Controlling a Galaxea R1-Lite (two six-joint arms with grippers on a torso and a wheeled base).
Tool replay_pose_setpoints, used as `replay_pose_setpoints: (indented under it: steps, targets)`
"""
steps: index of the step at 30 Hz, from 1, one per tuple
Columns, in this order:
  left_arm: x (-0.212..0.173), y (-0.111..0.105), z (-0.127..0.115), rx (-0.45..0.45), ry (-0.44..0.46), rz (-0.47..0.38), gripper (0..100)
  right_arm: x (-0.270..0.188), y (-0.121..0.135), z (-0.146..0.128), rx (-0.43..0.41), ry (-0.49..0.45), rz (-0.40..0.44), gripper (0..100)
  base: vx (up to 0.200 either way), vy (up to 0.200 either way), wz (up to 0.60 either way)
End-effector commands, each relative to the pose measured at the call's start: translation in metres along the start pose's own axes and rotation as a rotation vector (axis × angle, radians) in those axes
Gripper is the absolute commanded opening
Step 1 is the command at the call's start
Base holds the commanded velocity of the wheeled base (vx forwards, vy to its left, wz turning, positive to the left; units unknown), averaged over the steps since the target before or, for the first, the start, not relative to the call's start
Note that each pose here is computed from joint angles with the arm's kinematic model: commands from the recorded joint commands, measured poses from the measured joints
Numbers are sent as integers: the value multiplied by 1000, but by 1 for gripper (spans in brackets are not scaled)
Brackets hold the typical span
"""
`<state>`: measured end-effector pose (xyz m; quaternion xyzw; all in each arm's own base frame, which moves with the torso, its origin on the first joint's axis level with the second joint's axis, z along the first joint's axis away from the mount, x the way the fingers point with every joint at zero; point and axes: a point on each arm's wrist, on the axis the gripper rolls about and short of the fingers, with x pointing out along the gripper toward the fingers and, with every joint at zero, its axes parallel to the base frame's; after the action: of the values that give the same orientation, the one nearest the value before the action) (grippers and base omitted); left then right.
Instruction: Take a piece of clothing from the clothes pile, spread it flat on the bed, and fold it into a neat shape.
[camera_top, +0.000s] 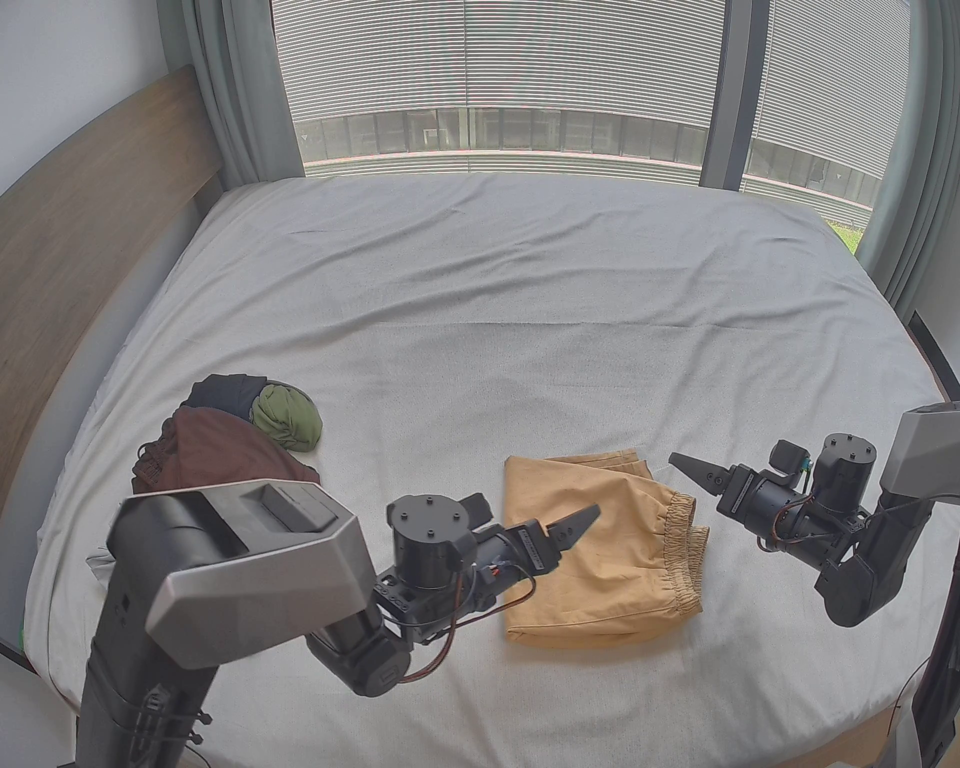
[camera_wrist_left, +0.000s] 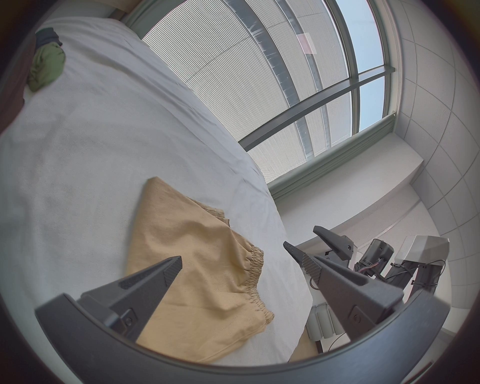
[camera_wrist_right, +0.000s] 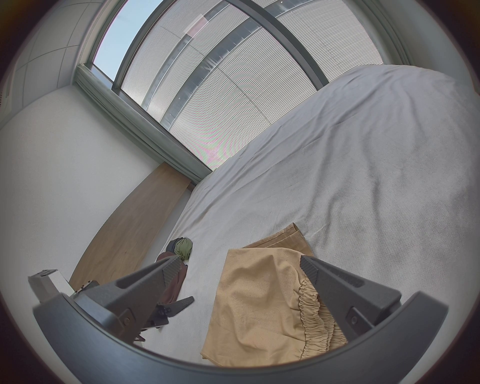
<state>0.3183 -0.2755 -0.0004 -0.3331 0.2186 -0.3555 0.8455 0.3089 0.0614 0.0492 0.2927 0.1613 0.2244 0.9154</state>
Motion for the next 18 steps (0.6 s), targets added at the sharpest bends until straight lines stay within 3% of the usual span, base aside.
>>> replay_pose_setpoints:
  steps: [1,11,15,18]
  targets:
    - [-38,-1,37,11,-61,34,100,-1,1,-4,4,15,-2,100,0,0,0]
    - [-127,8,76,23,-48,58,100,-5,6,-13,6,55,0,100,0,0,0]
    - [-158,23,86,101,-81,112,100,-8,9,-17,4,70,3,100,0,0,0]
    - [-167,38,92,230,-96,179,100,-13,7,-20,-2,86,-13,100,0,0,0]
